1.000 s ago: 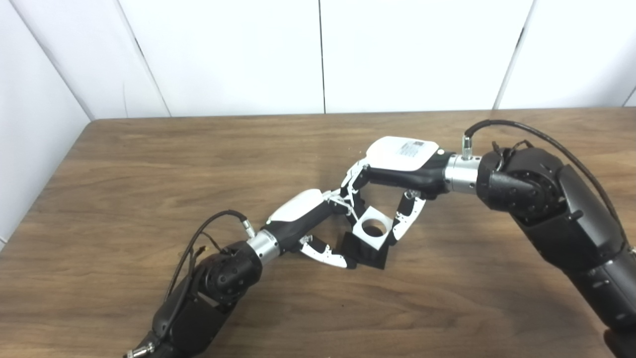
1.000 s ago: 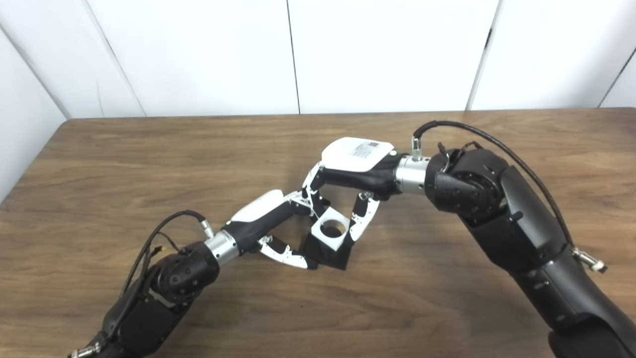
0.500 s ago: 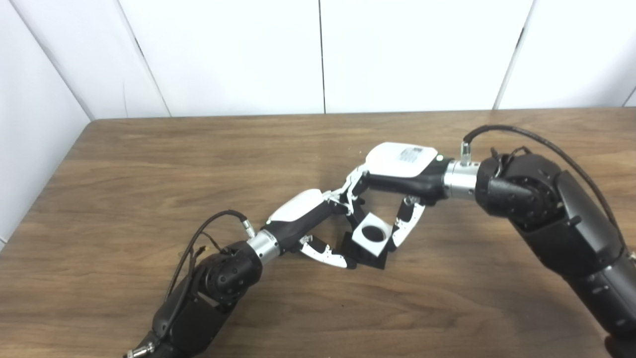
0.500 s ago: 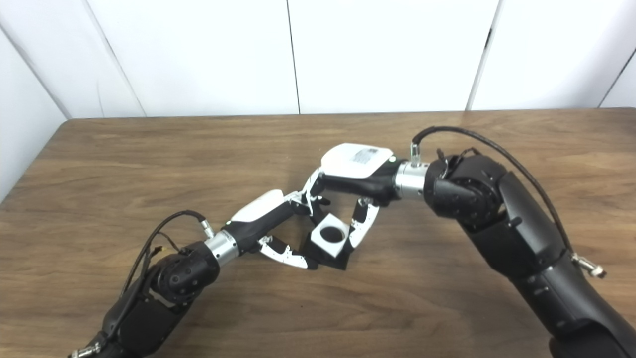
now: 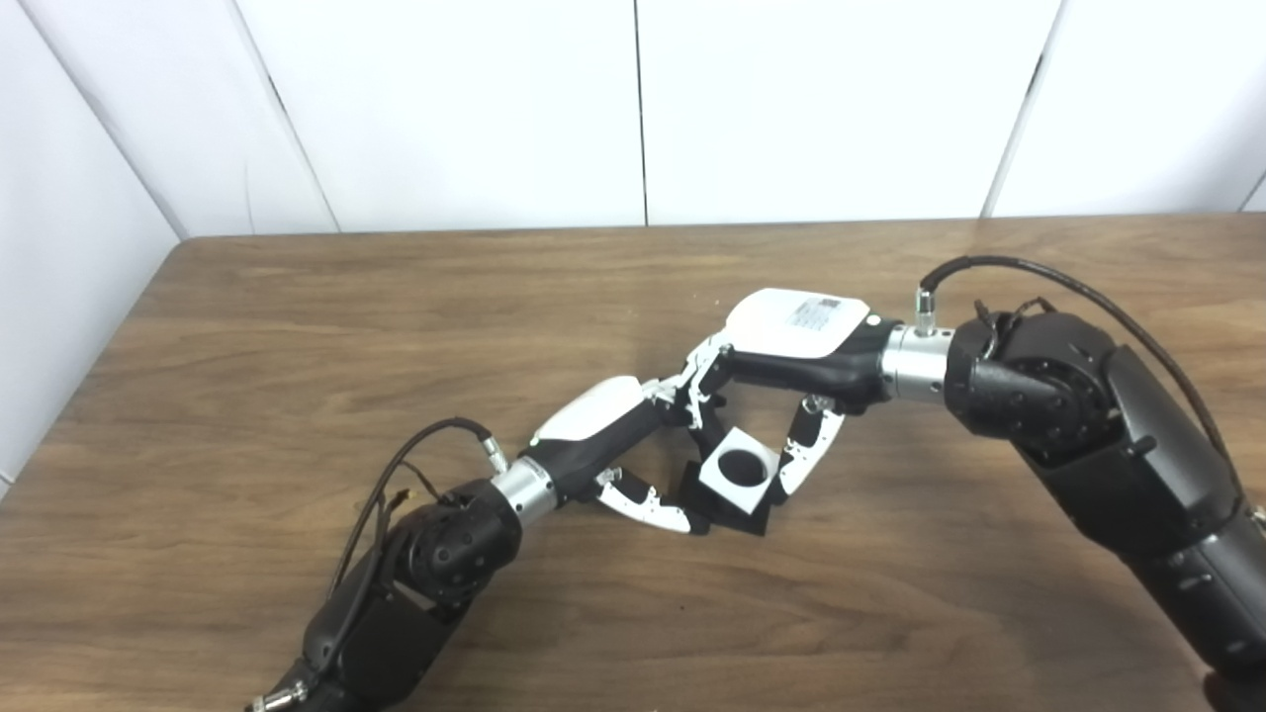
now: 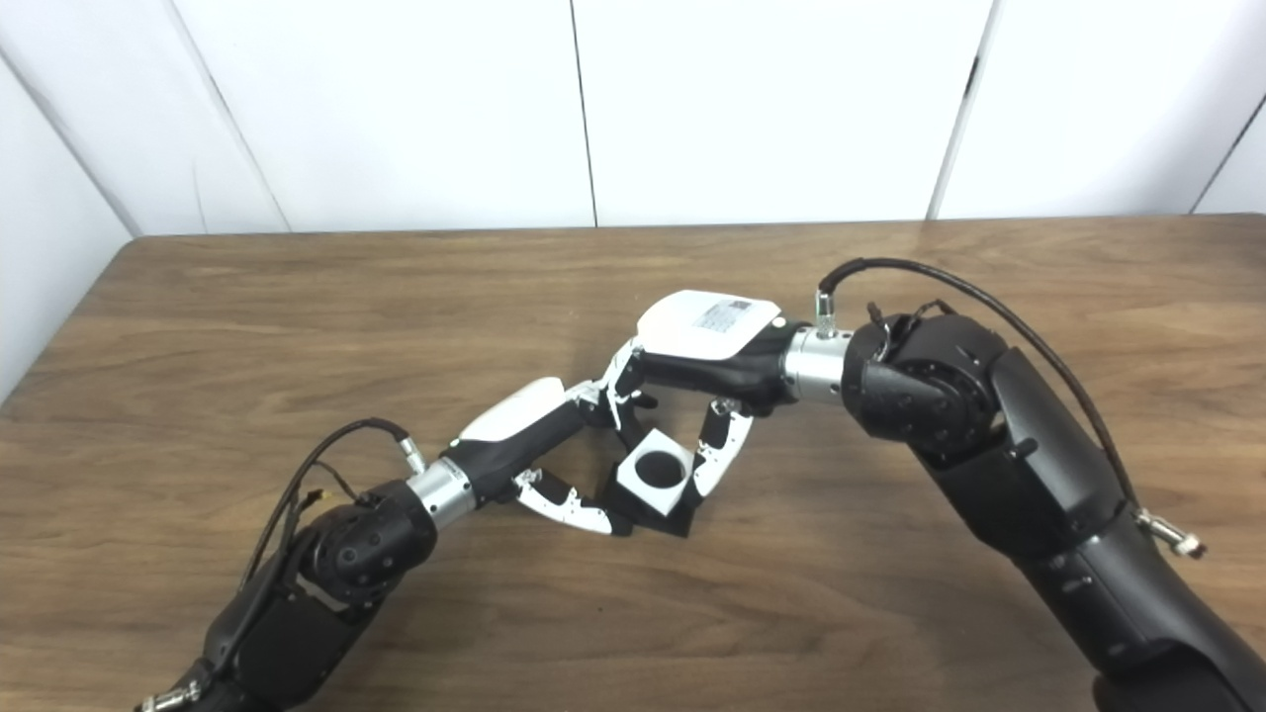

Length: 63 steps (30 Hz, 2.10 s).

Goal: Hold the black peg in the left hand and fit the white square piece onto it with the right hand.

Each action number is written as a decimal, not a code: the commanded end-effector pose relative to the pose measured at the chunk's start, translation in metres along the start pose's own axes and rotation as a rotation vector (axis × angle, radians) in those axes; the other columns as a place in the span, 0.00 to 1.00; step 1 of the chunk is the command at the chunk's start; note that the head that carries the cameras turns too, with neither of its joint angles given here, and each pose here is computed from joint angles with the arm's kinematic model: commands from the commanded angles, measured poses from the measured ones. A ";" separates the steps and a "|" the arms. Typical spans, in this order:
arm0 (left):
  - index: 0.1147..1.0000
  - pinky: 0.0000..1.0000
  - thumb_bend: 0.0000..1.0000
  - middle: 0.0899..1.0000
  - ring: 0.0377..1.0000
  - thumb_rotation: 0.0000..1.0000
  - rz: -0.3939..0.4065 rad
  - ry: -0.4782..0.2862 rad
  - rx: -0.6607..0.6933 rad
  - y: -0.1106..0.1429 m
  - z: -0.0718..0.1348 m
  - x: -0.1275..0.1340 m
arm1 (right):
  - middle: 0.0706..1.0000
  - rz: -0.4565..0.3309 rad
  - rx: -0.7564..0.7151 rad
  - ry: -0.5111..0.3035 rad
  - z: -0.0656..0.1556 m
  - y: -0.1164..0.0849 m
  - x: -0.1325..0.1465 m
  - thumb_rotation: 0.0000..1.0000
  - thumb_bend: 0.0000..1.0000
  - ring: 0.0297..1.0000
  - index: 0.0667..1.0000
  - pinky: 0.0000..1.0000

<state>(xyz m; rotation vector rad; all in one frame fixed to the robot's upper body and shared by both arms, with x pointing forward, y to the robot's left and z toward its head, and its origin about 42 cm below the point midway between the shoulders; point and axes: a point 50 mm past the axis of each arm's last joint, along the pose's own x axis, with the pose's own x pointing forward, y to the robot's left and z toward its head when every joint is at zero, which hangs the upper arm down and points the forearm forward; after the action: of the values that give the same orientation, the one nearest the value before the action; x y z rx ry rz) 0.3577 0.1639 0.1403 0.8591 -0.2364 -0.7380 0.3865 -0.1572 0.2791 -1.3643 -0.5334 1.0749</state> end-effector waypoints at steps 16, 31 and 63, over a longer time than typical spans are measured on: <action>0.43 0.98 0.52 0.90 0.99 0.09 -0.110 0.093 0.041 -0.020 -0.014 -0.006 | 0.85 0.051 -0.057 0.042 -0.001 -0.016 -0.003 0.44 0.87 0.88 0.81 0.85; 0.43 0.98 0.52 0.89 0.98 0.09 -0.110 0.088 0.045 -0.021 -0.017 -0.008 | 0.84 0.032 -0.054 0.057 -0.003 -0.017 -0.006 0.42 0.85 0.87 0.80 0.85; 0.43 0.98 0.52 0.89 0.98 0.09 -0.121 0.106 0.050 -0.012 -0.028 -0.020 | 0.79 -0.466 0.364 0.270 -0.051 0.010 -0.041 0.22 0.68 0.78 0.73 0.65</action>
<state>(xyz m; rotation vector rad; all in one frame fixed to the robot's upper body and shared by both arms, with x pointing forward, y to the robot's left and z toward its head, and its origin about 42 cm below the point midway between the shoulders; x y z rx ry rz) 0.3580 0.1692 0.1412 0.8676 -0.2395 -0.7414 0.4026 -0.2202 0.2501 -1.0106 -0.3278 0.6364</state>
